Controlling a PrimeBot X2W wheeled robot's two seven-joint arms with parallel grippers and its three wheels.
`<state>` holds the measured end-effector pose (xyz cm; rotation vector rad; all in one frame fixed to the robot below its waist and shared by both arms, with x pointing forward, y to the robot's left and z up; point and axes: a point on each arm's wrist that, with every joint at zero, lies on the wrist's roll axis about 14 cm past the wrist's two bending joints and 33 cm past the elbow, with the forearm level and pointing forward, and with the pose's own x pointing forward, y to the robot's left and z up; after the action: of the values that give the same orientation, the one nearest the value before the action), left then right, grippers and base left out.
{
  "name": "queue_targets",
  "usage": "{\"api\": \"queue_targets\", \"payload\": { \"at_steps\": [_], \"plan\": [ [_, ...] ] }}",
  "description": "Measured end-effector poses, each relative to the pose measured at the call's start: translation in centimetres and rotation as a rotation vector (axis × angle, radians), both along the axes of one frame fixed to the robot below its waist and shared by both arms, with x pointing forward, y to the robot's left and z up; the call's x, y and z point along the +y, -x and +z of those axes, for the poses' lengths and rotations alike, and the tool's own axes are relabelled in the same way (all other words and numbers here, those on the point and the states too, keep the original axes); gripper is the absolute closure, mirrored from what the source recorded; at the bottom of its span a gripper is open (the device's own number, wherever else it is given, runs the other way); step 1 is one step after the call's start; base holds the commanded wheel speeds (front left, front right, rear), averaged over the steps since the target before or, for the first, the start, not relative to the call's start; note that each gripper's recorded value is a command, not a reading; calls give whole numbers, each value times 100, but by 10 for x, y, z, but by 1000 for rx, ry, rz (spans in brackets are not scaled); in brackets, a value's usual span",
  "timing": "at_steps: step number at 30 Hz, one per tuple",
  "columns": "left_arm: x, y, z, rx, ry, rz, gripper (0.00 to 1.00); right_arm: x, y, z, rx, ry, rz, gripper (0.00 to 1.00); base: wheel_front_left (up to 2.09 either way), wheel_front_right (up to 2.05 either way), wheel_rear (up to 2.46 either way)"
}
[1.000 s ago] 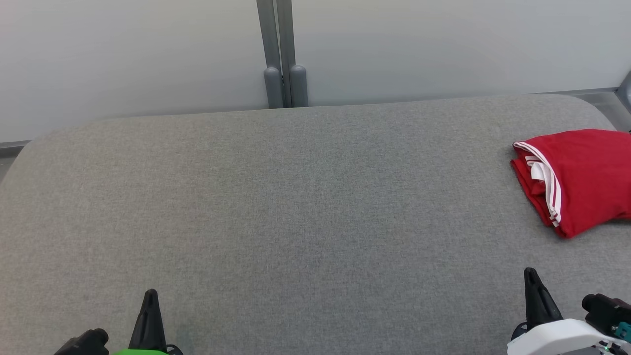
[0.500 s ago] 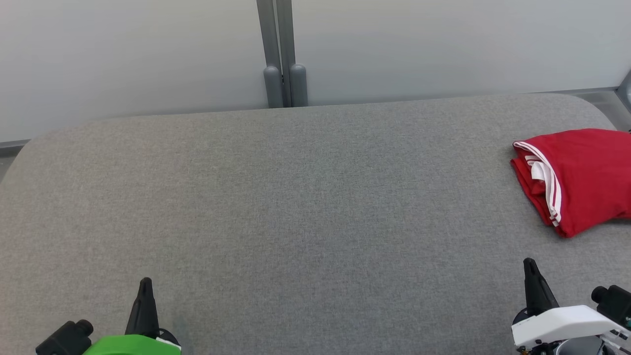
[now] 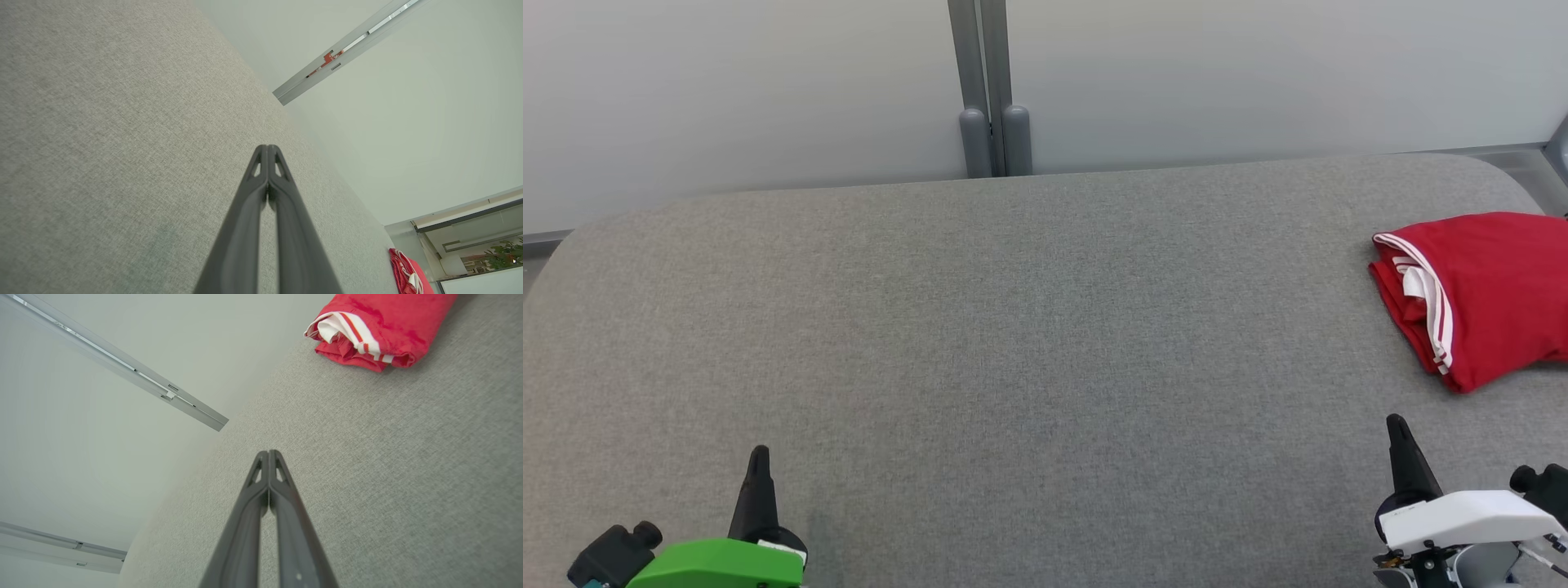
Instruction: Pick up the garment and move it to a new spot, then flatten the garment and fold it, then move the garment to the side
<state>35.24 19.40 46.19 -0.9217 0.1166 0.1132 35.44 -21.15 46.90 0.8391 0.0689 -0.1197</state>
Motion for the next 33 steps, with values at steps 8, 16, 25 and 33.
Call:
{"api": "queue_targets", "payload": {
  "at_steps": [8,16,25,33],
  "plan": [
    [1,-5,4,-10,96,10,100,1,-5,4,-13,-103,-5,100,0,0,0],
    [2,-9,8,-25,176,14,100,2,-9,7,-25,-196,-5,100,0,0,0],
    [2,-14,12,-39,265,17,100,4,-14,11,-40,-295,-4,100,0,0,0],
    [2,-18,18,-58,339,16,100,6,-18,16,-55,-376,1,100,0,0,0]
  ]
}}
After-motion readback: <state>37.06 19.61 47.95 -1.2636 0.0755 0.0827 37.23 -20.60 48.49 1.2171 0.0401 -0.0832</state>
